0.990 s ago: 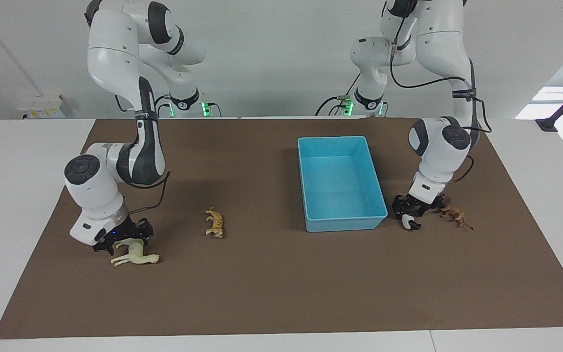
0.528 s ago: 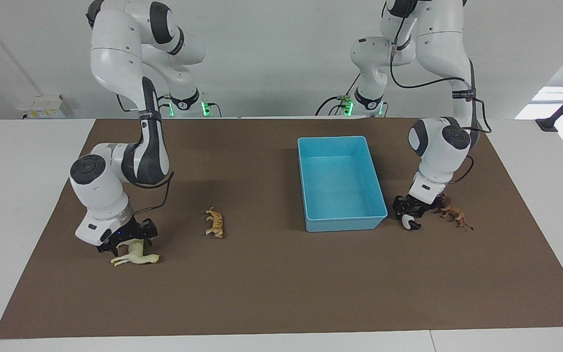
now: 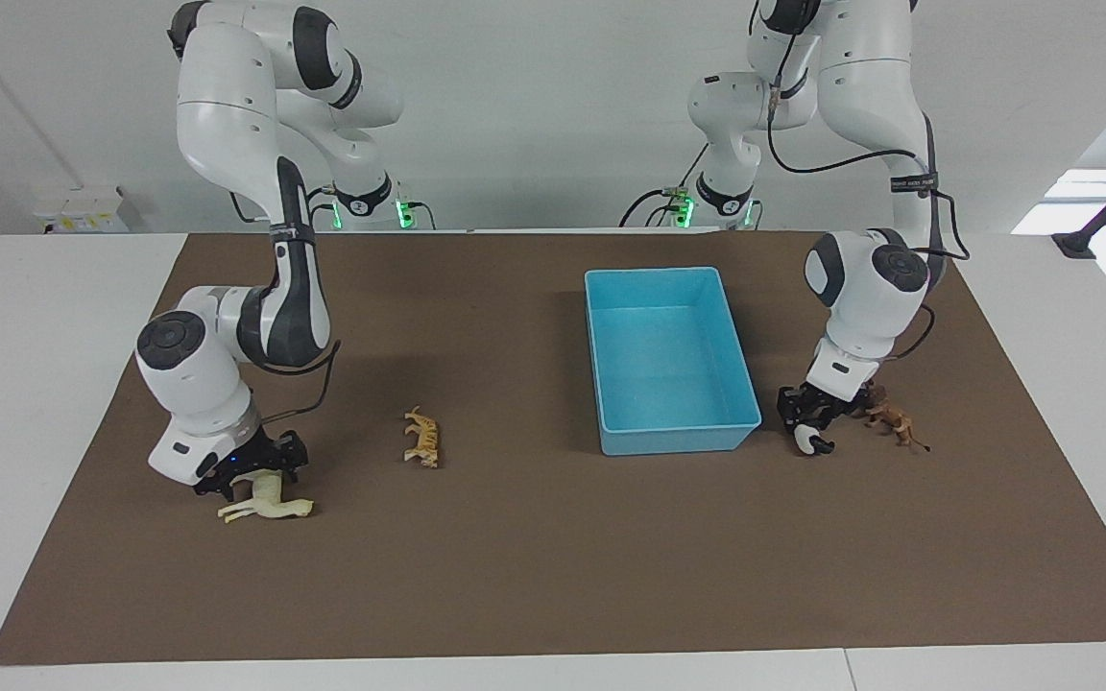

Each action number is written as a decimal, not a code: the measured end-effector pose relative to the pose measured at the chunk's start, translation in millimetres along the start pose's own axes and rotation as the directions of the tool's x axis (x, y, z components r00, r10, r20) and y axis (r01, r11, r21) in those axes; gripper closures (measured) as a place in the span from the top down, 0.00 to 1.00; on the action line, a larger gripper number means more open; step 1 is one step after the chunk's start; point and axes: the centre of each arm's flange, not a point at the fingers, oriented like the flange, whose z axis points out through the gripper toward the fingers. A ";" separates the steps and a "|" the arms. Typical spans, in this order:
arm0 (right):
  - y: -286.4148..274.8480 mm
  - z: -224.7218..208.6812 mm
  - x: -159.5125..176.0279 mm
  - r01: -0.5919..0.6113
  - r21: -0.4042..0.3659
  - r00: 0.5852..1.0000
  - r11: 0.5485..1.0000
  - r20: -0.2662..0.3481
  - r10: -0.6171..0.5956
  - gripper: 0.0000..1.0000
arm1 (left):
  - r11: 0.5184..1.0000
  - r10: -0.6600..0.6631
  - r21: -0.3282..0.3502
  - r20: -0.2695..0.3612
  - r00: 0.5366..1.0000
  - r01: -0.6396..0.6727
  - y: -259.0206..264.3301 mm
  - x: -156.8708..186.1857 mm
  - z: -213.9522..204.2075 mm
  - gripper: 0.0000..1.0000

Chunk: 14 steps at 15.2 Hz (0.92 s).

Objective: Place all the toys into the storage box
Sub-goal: 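Put the black-and-white panda in the box with the left gripper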

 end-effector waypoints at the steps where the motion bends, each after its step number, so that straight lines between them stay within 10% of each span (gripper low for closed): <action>1: 1.0 0.2 -0.5 -0.006 0.003 1.000 1.000 -0.001 0.006 0.91 | 1.000 0.000 0.000 0.011 1.000 0.000 0.6 4.0 -5.7 0.56; 7: 3.2 0.9 -2.0 -0.082 0.052 0.996 0.995 -0.016 0.082 0.42 | 0.999 -0.046 0.011 0.132 0.990 0.045 9.5 30.3 -79.5 0.56; 14: 8.2 -8.1 2.2 -0.105 0.045 0.994 0.993 -0.034 0.107 0.41 | 0.964 -0.265 0.074 0.187 0.946 0.256 150.1 -2.4 -181.1 0.56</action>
